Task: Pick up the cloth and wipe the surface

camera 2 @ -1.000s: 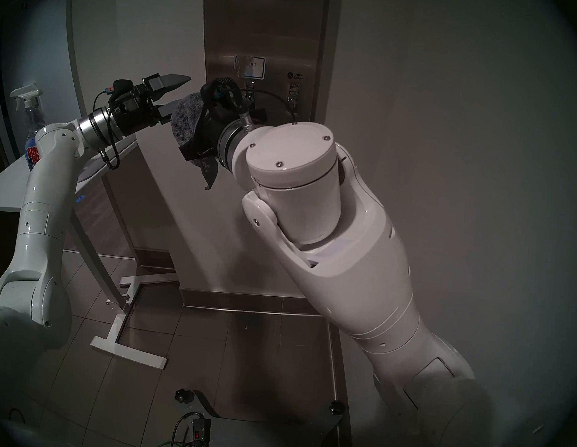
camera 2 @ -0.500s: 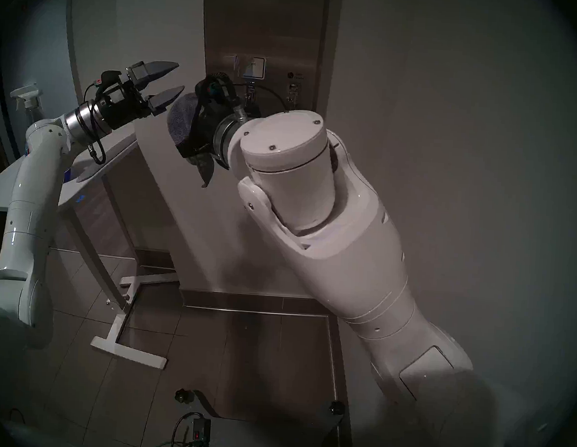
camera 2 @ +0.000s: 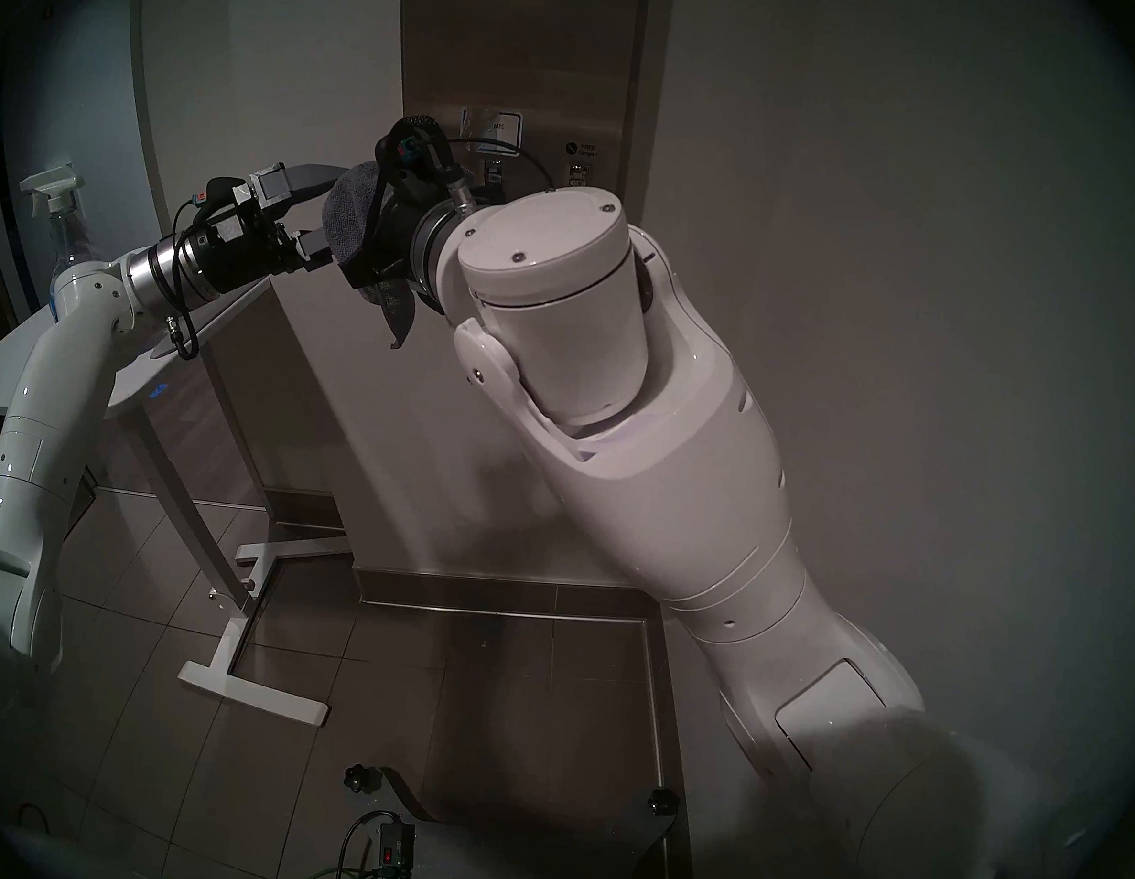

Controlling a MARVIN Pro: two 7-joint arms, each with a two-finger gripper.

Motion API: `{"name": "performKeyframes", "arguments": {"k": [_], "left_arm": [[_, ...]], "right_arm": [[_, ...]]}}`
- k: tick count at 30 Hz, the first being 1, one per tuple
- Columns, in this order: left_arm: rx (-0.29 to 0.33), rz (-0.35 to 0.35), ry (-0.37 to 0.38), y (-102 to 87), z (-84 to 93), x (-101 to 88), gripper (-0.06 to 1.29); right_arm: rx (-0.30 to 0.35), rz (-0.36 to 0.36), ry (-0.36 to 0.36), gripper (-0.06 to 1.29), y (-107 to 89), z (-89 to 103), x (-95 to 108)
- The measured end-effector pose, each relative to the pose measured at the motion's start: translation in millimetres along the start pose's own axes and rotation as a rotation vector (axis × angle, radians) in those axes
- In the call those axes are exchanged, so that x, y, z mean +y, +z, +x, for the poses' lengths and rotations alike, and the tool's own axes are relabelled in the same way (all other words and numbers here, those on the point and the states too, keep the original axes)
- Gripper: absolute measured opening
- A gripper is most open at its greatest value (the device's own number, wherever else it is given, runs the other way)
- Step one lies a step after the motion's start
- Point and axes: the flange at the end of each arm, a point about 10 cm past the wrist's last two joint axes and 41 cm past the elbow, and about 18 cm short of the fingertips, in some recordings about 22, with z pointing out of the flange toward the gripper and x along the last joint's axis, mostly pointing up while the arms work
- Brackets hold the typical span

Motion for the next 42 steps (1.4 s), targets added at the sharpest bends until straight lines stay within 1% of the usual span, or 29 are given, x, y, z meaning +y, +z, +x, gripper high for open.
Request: {"name": "performKeyframes", "arguments": {"k": [8,18,25,32,42], "left_arm": [[-0.021,-0.005,-0.019,-2.7,-3.3,1.8,1.26],[-0.018,-0.001,-0.005,-14.7,7.1,12.4,1.26],[-0.014,-0.008,-0.001,-18.2,11.4,18.2,1.26],[-0.018,-0.03,-0.006,-14.2,10.2,21.8,1.26],[-0.039,-0.06,-0.038,2.3,-2.6,15.8,1.26]], "right_arm": [[0.006,-0.002,-0.002,-0.04,2.6,4.4,-0.1],[-0.007,0.008,0.0,-0.04,8.0,1.2,-3.3],[-0.023,0.012,0.004,-0.04,13.2,-4.1,-3.5],[-0.028,0.02,0.011,-0.04,20.6,-6.6,-4.3],[-0.014,0.028,0.01,-0.04,24.8,-2.6,-3.2]]}}
